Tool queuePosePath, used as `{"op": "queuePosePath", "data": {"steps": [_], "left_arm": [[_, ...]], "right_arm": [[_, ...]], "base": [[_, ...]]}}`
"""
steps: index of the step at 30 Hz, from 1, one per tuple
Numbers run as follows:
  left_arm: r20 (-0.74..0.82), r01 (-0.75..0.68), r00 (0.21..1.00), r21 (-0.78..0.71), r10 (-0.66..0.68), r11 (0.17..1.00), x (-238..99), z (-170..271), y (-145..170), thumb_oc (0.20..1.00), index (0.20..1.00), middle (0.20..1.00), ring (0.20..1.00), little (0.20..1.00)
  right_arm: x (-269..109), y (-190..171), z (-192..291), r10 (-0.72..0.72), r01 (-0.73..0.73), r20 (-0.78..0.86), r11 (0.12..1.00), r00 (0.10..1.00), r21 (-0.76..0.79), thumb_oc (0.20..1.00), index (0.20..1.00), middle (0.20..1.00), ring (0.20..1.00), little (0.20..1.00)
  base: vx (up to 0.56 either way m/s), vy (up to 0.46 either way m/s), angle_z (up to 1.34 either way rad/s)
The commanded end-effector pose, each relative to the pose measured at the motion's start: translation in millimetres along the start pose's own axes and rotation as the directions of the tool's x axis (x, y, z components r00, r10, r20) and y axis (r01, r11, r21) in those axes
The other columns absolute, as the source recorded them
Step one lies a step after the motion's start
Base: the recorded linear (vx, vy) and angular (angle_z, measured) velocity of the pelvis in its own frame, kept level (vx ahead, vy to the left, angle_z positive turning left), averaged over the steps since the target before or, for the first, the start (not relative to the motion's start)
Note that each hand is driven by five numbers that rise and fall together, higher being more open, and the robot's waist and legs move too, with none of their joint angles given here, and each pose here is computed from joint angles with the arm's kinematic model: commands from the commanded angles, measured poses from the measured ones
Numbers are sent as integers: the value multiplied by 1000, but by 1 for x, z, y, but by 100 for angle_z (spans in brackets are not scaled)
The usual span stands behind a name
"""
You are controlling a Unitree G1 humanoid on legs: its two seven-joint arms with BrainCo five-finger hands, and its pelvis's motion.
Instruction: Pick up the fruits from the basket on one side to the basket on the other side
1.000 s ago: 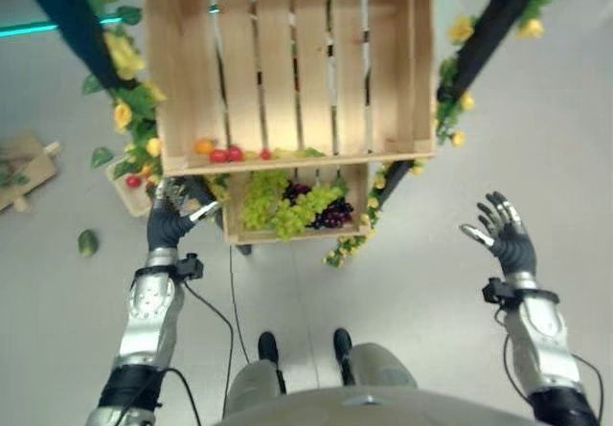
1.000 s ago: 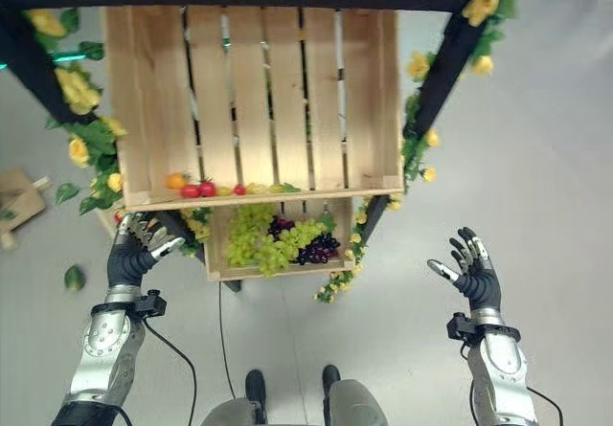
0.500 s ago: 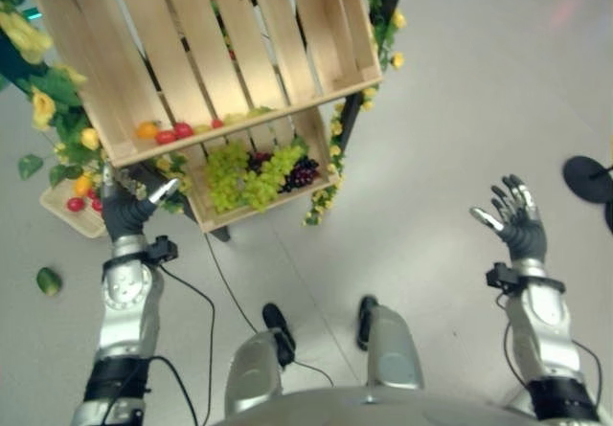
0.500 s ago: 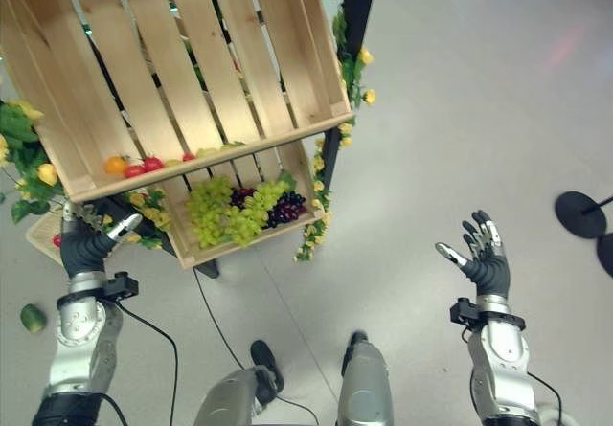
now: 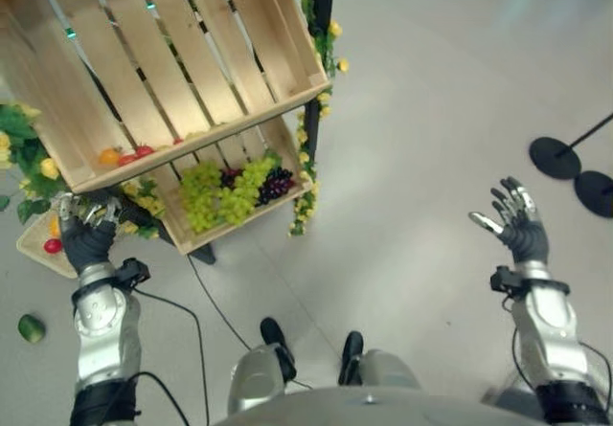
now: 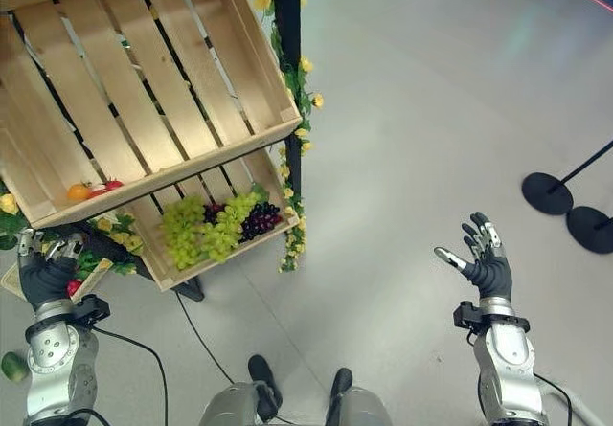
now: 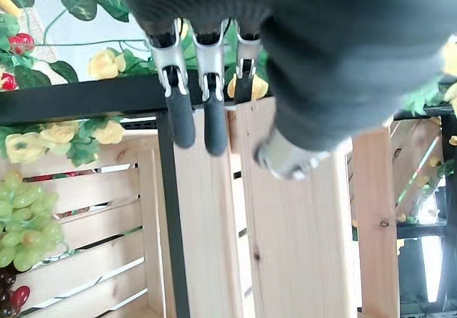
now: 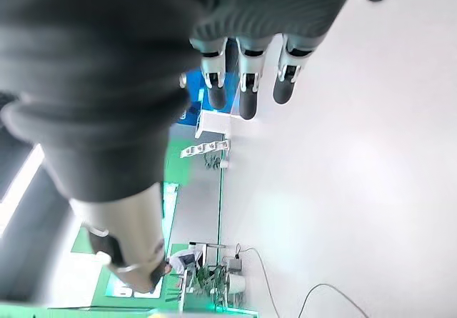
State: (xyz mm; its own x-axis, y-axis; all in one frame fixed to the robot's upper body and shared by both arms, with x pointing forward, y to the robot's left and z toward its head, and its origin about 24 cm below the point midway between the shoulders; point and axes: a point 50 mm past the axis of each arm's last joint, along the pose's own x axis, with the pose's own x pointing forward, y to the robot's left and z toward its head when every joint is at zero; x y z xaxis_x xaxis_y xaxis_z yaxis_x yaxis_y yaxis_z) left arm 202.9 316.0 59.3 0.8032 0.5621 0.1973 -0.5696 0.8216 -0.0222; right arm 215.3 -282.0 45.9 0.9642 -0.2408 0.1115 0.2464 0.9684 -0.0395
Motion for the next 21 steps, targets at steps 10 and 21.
{"op": "queuePosePath", "data": {"steps": [10, 21], "left_arm": [[202, 324, 924, 32, -324, 945, 1, 35, -62, 1000, 1000, 1000, 1000, 1000], [161, 222, 961, 31, -224, 975, 3, 26, -40, 1000, 1000, 1000, 1000, 1000]], "right_arm": [[13, 1, 28, 7, -7, 153, 1000, 988, 2, 1000, 1000, 1000, 1000, 1000], [11, -1, 26, -17, 15, 148, 1000, 989, 16, 1000, 1000, 1000, 1000, 1000]], "base": [[13, -5, -1], [0, 0, 0]]}}
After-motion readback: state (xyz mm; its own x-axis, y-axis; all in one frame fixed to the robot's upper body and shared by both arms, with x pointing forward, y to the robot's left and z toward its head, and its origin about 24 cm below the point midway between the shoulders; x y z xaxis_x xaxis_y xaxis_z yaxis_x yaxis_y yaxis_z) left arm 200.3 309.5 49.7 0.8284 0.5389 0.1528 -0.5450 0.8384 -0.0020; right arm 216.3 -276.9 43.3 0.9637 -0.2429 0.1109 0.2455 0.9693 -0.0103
